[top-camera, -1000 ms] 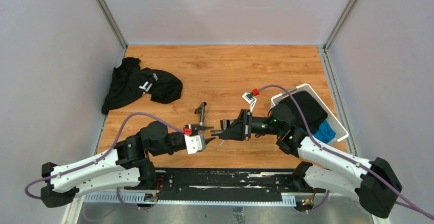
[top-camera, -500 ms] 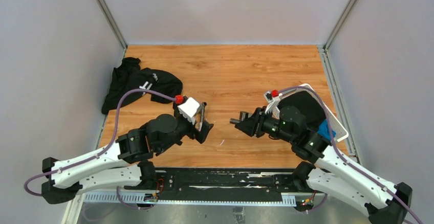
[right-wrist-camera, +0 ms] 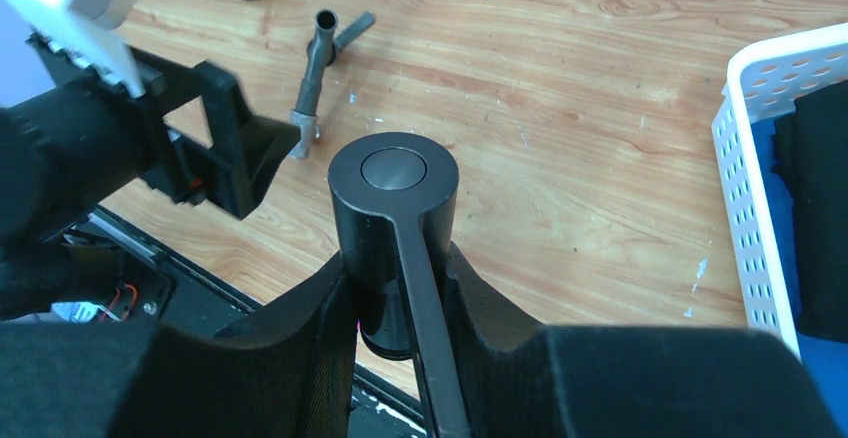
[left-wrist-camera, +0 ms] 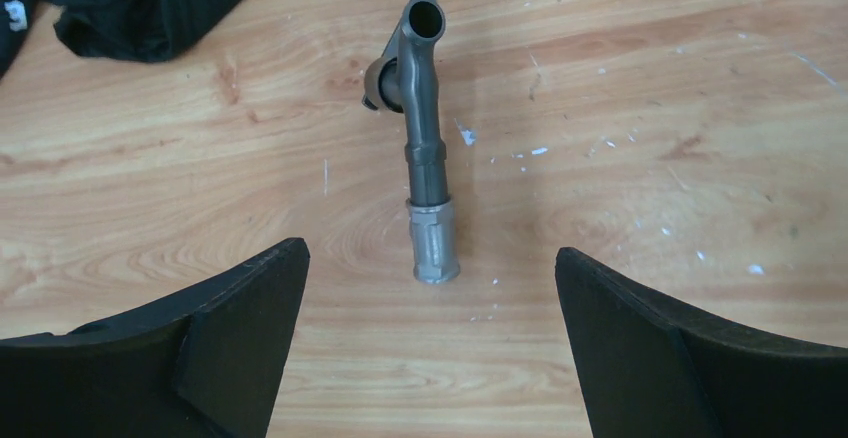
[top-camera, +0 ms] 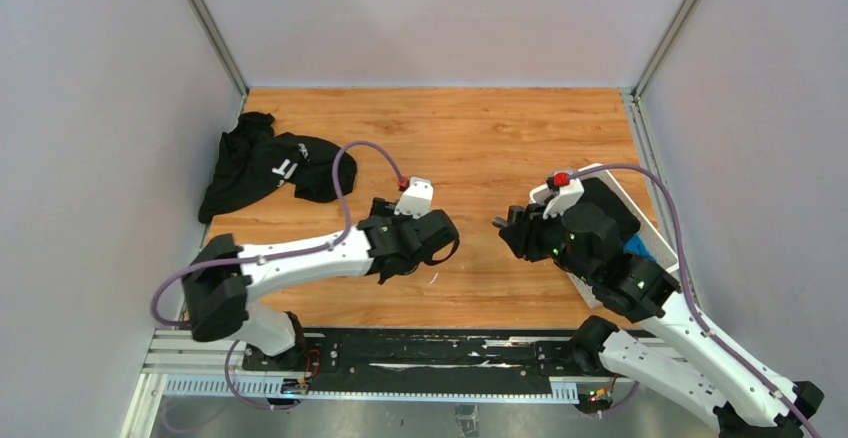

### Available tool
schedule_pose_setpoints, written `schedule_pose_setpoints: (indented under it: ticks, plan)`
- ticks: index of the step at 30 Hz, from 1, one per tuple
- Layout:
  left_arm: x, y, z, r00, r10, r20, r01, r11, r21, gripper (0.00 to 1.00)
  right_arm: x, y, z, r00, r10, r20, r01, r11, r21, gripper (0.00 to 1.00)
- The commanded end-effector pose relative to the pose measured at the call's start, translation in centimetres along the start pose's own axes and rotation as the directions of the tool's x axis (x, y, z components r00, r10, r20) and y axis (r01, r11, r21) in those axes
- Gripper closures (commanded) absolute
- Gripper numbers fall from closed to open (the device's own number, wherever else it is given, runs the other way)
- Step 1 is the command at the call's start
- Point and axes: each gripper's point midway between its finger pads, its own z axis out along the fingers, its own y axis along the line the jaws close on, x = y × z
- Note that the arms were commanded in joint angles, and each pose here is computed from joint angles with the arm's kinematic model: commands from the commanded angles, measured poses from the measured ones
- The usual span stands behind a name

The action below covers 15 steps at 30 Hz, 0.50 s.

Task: Install the water faucets
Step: Pick up the water faucet from the center of the board.

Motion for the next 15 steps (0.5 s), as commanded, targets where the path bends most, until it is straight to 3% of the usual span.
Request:
schedule_pose_setpoints:
  ticks: [1, 6, 9, 15]
  plan:
    - [1.8, 0.5, 2.3, 0.998, -0.03, -0.055, 0.021, 0.985, -0.171, 0.03, -0.9, -0.4, -0.5, 0.999, -0.048, 0.022, 0.047, 0.999, 0.018, 1.0]
    - [5.4, -1.0, 5.1, 0.983, -0.064, -0.17, 0.035, 0.985, -0.167, 0.06, -1.7, -0.3, -0.6, 0.996, -0.083, 0.026, 0.082, 0.996, 0.024, 1.0]
    - [6.7, -0.8, 7.0, 0.966, -0.113, -0.233, 0.081, 0.986, -0.145, 0.01, -1.4, -0.4, -0.4, 0.997, -0.081, 0.013, 0.08, 0.996, 0.025, 1.0]
    - [8.2, -0.6, 8.6, 0.954, -0.101, -0.281, 0.049, 0.982, -0.184, 0.0, -1.0, -0.3, 0.0, 0.997, -0.082, -0.008, 0.083, 0.996, 0.02, 1.0]
